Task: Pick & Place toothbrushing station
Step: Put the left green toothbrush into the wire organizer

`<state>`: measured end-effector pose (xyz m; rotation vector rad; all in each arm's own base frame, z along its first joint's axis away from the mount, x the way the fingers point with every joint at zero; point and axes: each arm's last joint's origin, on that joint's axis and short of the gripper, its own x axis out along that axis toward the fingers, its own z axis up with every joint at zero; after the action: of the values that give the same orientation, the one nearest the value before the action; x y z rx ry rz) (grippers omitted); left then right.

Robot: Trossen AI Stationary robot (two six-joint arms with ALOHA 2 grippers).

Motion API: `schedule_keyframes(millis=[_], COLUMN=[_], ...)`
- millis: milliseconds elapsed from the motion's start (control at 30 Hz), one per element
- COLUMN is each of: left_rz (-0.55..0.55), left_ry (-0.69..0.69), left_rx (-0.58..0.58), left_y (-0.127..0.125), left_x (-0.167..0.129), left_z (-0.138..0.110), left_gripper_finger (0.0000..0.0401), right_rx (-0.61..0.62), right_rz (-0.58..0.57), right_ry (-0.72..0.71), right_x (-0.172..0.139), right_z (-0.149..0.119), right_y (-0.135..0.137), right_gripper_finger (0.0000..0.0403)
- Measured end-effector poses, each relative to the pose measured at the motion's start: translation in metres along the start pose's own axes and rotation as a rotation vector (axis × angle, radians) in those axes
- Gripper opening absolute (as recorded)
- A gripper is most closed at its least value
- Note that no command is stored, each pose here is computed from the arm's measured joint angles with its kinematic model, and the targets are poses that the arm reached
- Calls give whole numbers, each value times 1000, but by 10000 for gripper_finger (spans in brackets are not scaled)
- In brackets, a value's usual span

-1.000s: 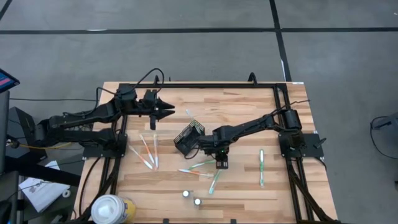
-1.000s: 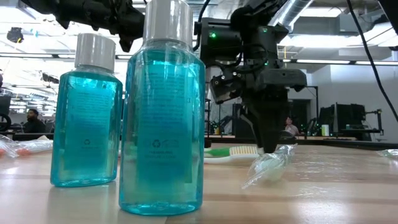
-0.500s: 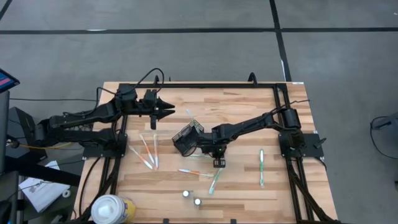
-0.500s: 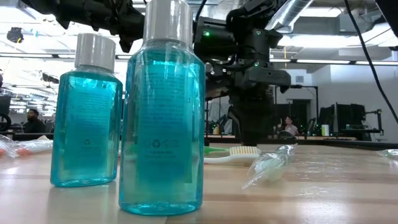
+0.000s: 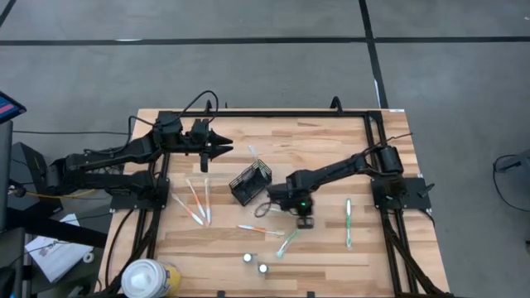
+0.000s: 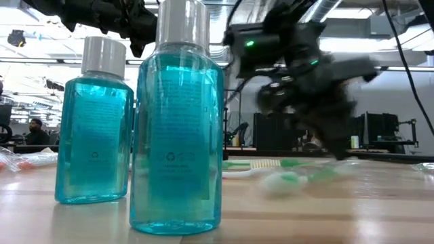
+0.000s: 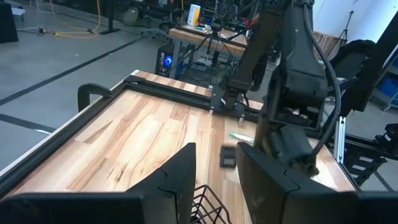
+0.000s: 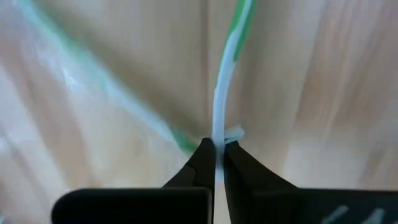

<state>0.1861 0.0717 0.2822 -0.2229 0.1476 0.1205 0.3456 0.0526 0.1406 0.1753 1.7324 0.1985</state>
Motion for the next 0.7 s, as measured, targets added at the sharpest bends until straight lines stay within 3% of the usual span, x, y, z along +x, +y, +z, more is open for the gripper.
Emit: schedule_keyframes(millis=[133, 300, 533, 700], left_rz=[0, -2, -14, -39], left_ry=[-3, -11, -57, -113], left_rx=[1, -21, -99, -147], left_y=[0, 0, -1, -2], left_x=[0, 0, 0, -1], left_z=[0, 1, 6, 12], left_gripper_finger=[112, 112, 112, 112], right_rx=[88, 263, 565, 650], right_rz=[-4, 15, 13, 44], right_ry=[4, -162, -566, -883], right_x=[-16, -60, -117, -138], right_z=[-26, -59, -85, -67], right_y=[15, 34, 39, 33], right_gripper_finger=[1, 1, 1, 0])
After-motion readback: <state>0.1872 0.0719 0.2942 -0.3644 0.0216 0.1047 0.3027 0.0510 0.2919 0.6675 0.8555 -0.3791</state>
